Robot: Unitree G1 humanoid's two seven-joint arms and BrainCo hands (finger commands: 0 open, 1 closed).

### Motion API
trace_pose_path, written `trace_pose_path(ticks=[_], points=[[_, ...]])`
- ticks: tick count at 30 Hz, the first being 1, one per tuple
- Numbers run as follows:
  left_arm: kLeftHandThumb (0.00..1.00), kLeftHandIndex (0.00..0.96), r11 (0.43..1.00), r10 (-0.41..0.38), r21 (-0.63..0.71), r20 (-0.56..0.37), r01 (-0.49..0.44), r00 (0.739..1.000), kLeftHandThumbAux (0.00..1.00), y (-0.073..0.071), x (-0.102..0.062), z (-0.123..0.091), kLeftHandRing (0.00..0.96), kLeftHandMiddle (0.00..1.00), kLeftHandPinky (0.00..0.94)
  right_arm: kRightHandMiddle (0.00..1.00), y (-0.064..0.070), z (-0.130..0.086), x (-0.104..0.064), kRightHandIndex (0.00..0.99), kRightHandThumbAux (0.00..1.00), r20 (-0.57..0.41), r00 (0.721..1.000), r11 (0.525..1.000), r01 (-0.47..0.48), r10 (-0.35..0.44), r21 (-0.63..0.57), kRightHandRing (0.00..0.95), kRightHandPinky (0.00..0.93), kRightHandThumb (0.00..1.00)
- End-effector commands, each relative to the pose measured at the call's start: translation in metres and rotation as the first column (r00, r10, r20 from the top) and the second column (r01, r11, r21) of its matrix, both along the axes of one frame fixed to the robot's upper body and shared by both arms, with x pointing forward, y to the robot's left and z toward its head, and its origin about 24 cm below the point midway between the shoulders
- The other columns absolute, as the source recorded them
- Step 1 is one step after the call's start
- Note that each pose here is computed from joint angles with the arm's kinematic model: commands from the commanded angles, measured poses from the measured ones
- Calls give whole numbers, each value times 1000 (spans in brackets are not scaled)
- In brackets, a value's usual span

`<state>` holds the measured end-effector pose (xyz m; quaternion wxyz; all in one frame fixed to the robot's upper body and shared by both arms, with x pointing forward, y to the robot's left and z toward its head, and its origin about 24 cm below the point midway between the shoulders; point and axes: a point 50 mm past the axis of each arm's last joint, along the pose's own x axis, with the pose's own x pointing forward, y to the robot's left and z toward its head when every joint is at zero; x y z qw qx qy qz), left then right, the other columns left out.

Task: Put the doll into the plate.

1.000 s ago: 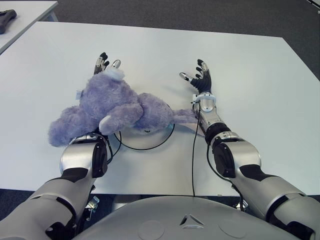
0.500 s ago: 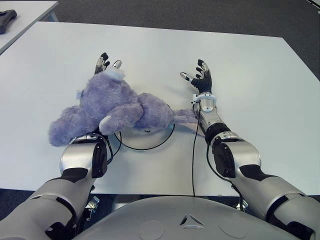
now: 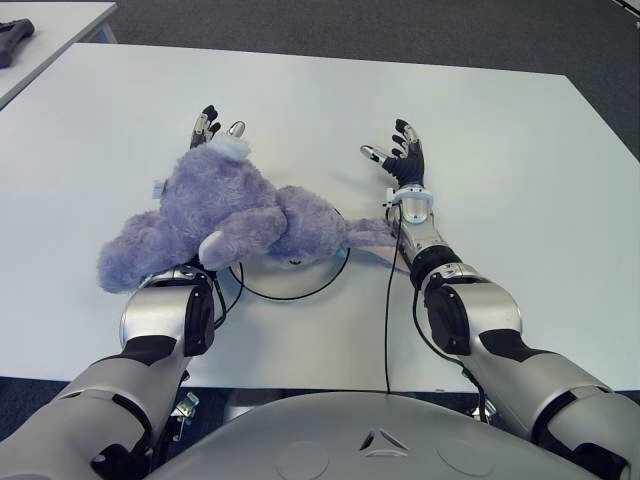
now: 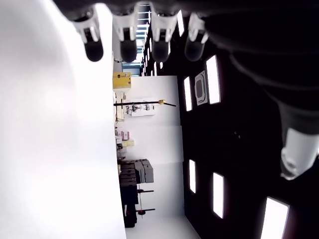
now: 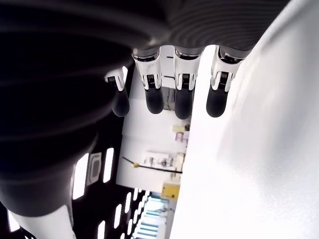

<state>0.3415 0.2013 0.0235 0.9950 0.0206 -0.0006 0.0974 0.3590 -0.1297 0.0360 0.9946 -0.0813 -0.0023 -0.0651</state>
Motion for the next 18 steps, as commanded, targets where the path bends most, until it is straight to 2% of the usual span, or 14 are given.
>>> trace_pose_path(ticks=[1, 18], points=[[0, 0, 997, 20, -56, -464, -52, 886, 551, -6, -83, -106, 0, 36, 0, 112, 6, -95, -67, 115, 812, -395, 919, 999, 33, -14, 40, 113, 141, 0], [0, 4, 997, 27, -52, -483, -59, 875, 572, -6, -82, -107, 7, 41, 0, 120, 6, -94, -66, 121, 856, -391, 920, 999, 26, -14, 25, 118, 142, 0]])
